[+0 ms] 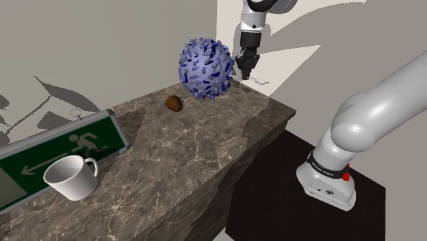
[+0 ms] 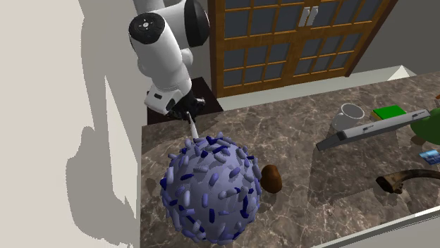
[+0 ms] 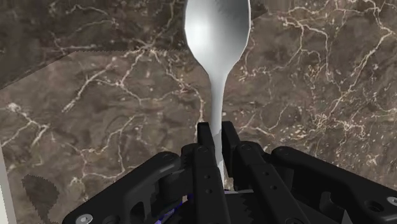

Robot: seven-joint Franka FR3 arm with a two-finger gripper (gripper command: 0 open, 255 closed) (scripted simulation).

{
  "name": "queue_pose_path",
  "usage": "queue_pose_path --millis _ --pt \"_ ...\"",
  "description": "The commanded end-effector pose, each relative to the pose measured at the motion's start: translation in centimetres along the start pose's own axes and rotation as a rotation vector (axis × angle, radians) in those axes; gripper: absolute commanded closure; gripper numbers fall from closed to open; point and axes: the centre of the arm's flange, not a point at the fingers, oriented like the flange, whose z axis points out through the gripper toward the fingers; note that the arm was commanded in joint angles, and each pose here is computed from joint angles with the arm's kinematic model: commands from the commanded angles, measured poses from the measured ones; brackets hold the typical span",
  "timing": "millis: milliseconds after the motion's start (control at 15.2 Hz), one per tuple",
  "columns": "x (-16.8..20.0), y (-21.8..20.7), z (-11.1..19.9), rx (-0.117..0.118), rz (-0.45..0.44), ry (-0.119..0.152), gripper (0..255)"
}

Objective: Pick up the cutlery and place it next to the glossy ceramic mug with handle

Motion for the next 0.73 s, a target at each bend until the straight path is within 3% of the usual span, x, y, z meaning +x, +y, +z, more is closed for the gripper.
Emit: queue_pose_path --millis 0,660 --pt "-0.1 -1.4 -0.3 0.0 0.0 0.0 255" --pt "-0.6 -14.4 1.8 0.0 0.0 0.0 255"
